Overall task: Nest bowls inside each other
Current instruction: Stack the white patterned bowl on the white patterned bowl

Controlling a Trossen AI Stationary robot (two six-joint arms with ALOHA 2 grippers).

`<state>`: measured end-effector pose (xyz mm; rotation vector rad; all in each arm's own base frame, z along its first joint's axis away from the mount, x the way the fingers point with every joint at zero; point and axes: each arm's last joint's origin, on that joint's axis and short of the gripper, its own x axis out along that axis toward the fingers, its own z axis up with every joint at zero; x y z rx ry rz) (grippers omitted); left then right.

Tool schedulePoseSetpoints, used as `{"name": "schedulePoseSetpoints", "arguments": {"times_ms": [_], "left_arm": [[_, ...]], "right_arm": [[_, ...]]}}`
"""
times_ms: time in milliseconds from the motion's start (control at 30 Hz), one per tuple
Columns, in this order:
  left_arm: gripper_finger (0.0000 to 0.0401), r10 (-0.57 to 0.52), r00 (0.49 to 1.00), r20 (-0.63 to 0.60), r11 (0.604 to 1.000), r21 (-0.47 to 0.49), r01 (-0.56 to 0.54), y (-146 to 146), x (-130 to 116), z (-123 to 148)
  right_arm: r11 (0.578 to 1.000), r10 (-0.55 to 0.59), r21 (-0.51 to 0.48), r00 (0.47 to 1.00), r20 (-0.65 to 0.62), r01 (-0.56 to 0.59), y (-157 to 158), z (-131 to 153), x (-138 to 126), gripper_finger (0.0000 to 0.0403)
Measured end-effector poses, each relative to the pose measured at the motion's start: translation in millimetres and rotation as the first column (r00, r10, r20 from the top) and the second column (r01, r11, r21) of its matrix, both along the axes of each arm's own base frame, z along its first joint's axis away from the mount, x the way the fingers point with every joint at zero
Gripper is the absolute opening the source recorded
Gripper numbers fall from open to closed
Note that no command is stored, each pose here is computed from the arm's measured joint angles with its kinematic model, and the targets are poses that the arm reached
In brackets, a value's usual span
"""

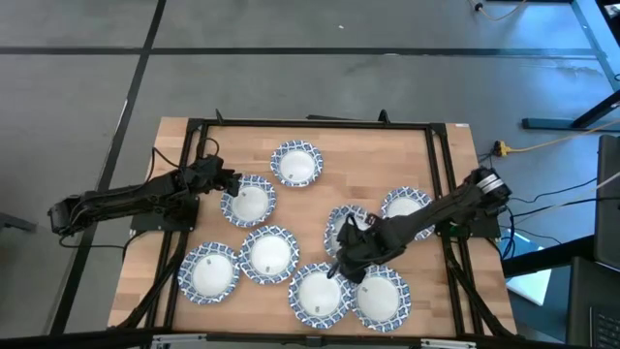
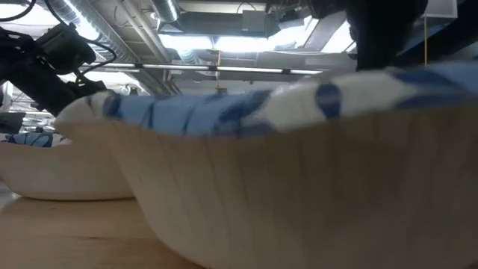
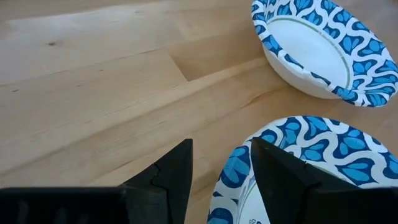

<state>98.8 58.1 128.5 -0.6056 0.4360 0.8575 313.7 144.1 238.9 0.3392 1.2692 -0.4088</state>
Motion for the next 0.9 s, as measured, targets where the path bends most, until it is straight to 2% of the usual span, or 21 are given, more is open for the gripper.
{"name": "schedulePoseSetpoints", "arguments": {"times_ms": [200,567,733,900], "left_arm": [[0.0157,0.0,1.0,-0.001,1.0,0.0,0.0,0.0,0.0,-0.1],[0.0157,0.0,1.0,-0.001,1.0,0.001,0.0,0.0,0.0,-0.1],[0.0157,0.003,1.0,-0.003,1.0,0.002,-0.003,0.1,-0.1,-0.1],[0.0157,0.003,1.0,-0.003,1.0,0.003,-0.003,0.1,-0.1,-0.1]], "right_arm": [[0.999,0.01,-0.043,0.998,-0.059,-0.012,-6.6,-17.9,9.5,0.0006],[0.994,0.031,-0.096,0.986,-0.167,-0.047,-38.7,-49.4,31.6,0.0006],[0.984,0.009,-0.171,0.982,-0.19,-0.042,-61.1,-51.5,36.1,0.0006],[0.987,-0.019,-0.161,0.98,-0.196,-0.013,-72.3,-51.6,38.3,0.0006]]}}
